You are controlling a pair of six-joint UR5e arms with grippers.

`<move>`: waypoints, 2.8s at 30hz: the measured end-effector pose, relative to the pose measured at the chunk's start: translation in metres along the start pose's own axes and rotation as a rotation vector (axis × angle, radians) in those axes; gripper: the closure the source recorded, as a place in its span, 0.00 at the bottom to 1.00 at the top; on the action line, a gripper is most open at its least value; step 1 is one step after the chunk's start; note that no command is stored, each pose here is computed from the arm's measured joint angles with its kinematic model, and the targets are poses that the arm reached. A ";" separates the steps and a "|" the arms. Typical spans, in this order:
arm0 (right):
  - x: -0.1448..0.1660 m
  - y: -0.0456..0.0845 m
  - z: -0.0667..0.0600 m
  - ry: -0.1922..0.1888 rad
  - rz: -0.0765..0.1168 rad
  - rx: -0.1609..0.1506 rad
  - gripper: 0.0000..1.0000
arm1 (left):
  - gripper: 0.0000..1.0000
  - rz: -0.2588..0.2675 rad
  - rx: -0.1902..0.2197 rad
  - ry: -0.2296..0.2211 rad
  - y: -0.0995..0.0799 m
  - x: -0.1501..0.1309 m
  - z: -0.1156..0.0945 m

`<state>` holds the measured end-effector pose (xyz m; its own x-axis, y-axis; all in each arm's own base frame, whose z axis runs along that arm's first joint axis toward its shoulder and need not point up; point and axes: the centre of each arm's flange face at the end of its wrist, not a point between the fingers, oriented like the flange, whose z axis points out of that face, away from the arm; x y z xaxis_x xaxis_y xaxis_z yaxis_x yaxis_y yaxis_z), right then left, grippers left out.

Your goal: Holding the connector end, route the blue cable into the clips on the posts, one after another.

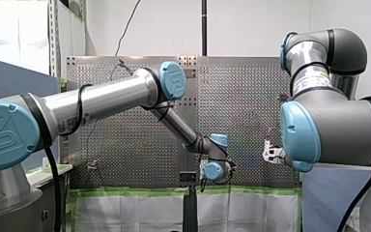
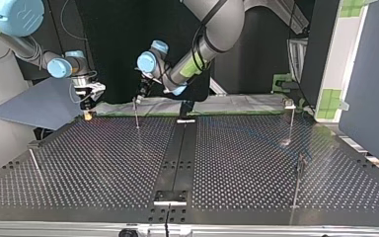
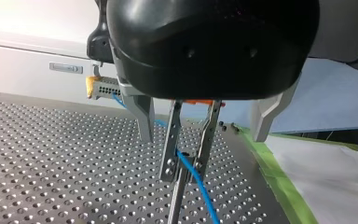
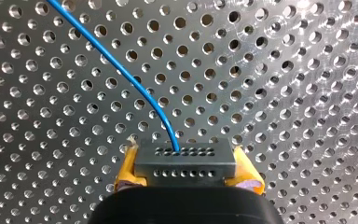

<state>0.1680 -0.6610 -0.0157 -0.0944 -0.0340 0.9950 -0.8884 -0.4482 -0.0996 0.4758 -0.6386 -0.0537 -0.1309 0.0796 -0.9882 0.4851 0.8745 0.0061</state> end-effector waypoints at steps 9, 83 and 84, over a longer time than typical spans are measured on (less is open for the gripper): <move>0.000 0.000 0.000 0.000 0.000 0.000 1.00 | 0.00 0.009 0.011 -0.002 -0.009 0.001 -0.004; -0.001 0.009 -0.003 -0.009 0.034 -0.020 1.00 | 0.00 -0.233 -0.073 -0.112 0.010 -0.131 -0.104; -0.001 0.009 -0.003 -0.010 0.034 -0.019 1.00 | 0.00 -0.229 -0.075 -0.103 0.011 -0.133 -0.108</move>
<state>0.1589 -0.6618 -0.0171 -0.1203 -0.0576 0.9911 -0.8933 -0.4292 -0.1334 0.4049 -0.5879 0.0945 -0.1396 -0.1707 -0.9754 0.3868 0.8974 -0.2124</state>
